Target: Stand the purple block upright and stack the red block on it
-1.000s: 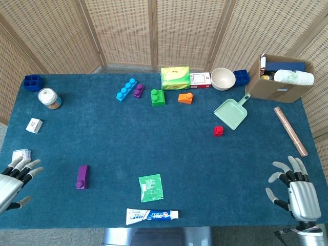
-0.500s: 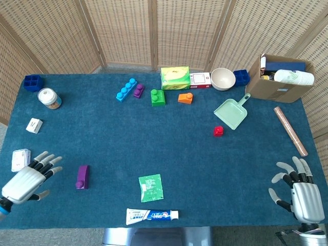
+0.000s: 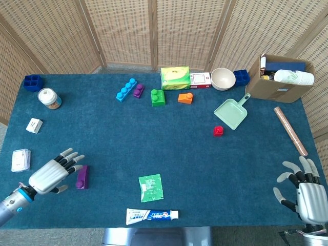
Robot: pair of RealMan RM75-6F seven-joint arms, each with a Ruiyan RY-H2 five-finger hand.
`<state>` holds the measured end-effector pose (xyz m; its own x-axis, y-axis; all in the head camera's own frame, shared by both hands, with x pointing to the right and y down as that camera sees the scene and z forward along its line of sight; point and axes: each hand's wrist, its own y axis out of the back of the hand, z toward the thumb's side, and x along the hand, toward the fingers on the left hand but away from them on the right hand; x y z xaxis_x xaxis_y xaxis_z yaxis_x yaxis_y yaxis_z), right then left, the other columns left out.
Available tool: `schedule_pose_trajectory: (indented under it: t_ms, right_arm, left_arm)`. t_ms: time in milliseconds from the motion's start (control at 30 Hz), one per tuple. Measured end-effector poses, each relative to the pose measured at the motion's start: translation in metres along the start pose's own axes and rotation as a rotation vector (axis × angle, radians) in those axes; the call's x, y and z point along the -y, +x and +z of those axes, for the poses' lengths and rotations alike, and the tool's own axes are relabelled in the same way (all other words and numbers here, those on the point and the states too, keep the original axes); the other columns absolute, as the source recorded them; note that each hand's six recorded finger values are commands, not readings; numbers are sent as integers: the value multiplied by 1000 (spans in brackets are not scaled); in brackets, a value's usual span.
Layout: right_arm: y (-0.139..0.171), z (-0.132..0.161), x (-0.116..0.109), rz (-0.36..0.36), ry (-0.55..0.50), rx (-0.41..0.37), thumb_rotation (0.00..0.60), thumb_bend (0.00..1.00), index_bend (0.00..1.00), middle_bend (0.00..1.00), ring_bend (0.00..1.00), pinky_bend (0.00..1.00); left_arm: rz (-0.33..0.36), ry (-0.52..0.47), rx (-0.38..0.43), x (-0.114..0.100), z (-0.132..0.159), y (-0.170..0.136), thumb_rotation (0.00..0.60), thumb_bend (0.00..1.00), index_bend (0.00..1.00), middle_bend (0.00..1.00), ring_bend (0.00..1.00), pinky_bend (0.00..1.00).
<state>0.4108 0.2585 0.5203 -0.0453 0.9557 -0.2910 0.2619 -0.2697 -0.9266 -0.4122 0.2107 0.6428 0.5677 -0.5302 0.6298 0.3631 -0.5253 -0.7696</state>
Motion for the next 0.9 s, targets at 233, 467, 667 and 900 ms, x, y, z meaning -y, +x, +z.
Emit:
schedule_pose_trajectory:
  t_ms: [233, 467, 667, 900]
  right_arm:
    - [3, -4, -5, -15, 3, 18, 600, 240, 521, 280, 23, 68]
    - [6, -10, -9, -25, 1, 31, 600, 240, 494, 280, 22, 68]
    - [9, -14, -12, -34, 0, 42, 600, 239, 494, 280, 21, 67]
    - [11, -16, -15, -44, -3, 46, 600, 239, 495, 280, 16, 68]
  left_arm:
    - [13, 9, 50, 0, 10, 23, 534, 294, 211, 0, 0, 0]
    - [12, 16, 97, 2, 25, 38, 536, 294, 214, 0, 0, 0]
    - [13, 16, 112, 2, 32, 47, 543, 294, 289, 5, 0, 0]
    - [5, 3, 115, 5, 33, 49, 545, 294, 436, 24, 0, 0]
